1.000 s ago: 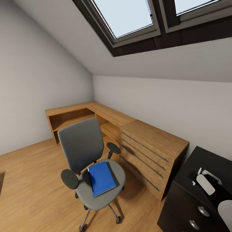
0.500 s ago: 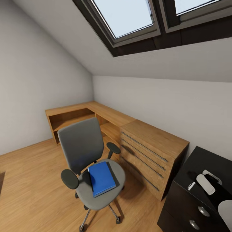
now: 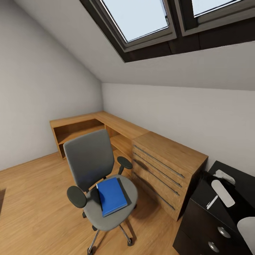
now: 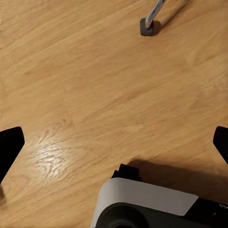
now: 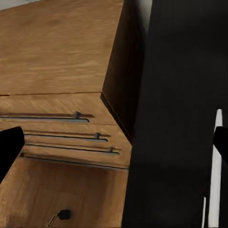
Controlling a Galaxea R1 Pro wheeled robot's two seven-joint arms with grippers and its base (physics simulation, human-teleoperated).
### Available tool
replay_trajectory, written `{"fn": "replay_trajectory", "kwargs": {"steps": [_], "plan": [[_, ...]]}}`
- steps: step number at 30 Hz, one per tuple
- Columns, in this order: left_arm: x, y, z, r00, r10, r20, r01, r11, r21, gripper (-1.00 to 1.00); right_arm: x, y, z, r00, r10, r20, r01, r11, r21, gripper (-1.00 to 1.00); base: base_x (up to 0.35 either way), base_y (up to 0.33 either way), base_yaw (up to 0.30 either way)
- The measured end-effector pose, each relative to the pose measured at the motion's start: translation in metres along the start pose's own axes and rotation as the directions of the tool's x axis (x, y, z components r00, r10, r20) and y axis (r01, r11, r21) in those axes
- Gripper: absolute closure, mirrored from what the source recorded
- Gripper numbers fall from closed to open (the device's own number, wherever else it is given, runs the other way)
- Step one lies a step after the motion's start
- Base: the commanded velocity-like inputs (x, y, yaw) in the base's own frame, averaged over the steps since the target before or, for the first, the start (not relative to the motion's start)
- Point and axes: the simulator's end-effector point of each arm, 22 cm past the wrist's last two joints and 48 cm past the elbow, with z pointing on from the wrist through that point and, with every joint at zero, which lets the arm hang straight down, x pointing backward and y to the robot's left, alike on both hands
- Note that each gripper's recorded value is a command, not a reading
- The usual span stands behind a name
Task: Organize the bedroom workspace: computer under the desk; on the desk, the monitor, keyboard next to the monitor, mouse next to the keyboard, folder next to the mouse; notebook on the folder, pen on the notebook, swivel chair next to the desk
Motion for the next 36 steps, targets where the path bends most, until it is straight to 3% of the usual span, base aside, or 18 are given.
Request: {"fn": "replay_trajectory", "kwargs": {"steps": [3,5,12,14,19,20,24,26,27,31,36], "plan": [[0.000,0.001,0.000,1.000,0.000,0.000,0.000,1.000,-0.001,-1.00,0.009,0.017,-0.009,1.000,-0.012,-0.007,0.012,0.999,-0.033,-1.00,0.000,0.000,0.000],[0.000,0.001,0.000,1.000,0.000,0.001,0.000,1.000,-0.002,-1.00,0.025,0.046,-0.020,0.999,-0.026,-0.022,0.024,0.996,-0.086,-1.00,0.000,0.000,0.000],[0.000,0.002,0.000,1.000,-0.002,0.001,0.002,1.000,-0.005,-1.00,0.064,0.103,-0.039,0.997,-0.054,-0.059,0.043,0.983,-0.177,-1.00,0.000,0.000,0.060],[0.000,0.002,0.000,1.000,-0.003,0.001,0.003,1.000,-0.005,-1.00,0.082,0.124,-0.046,0.993,-0.099,-0.060,0.085,0.976,-0.202,-1.00,0.000,0.000,0.237],[0.000,0.003,0.000,1.000,-0.002,0.001,0.002,1.000,-0.006,-1.00,0.102,0.151,-0.056,0.983,-0.179,-0.037,0.166,0.960,-0.226,-1.00,0.000,0.000,0.260],[-0.001,0.003,0.000,1.000,-0.002,0.002,0.002,1.000,-0.006,-1.00,0.111,0.162,-0.061,0.974,-0.226,-0.021,0.214,0.948,-0.237,-1.00,0.000,0.000,0.266],[0.000,0.003,0.000,1.000,-0.002,0.001,0.002,1.000,-0.006,-1.00,0.126,0.180,-0.070,0.954,-0.299,0.003,0.290,0.922,-0.257,-1.00,0.000,0.000,0.267],[0.000,0.003,0.000,1.000,-0.002,0.001,0.002,1.000,-0.007,-1.00,0.141,0.191,-0.075,0.941,-0.340,0.006,0.328,0.904,-0.274,-1.00,0.000,0.000,0.268],[0.000,0.004,0.001,1.000,-0.003,0.000,0.003,1.000,-0.008,-1.00,0.152,0.199,-0.081,0.927,-0.375,0.011,0.362,0.886,-0.291,-1.00,0.000,0.000,0.268],[0.001,0.005,0.001,1.000,-0.003,-0.002,0.003,1.000,-0.009,-1.00,0.165,0.208,-0.086,0.909,-0.417,0.019,0.402,0.862,-0.310,-1.00,0.000,0.000,0.268],[0.002,0.005,0.001,1.000,-0.002,-0.005,0.002,1.000,-0.010,-1.00,0.169,0.210,-0.087,0.897,-0.441,0.031,0.428,0.849,-0.310,-1.00,0.000,0.000,0.269]]}}
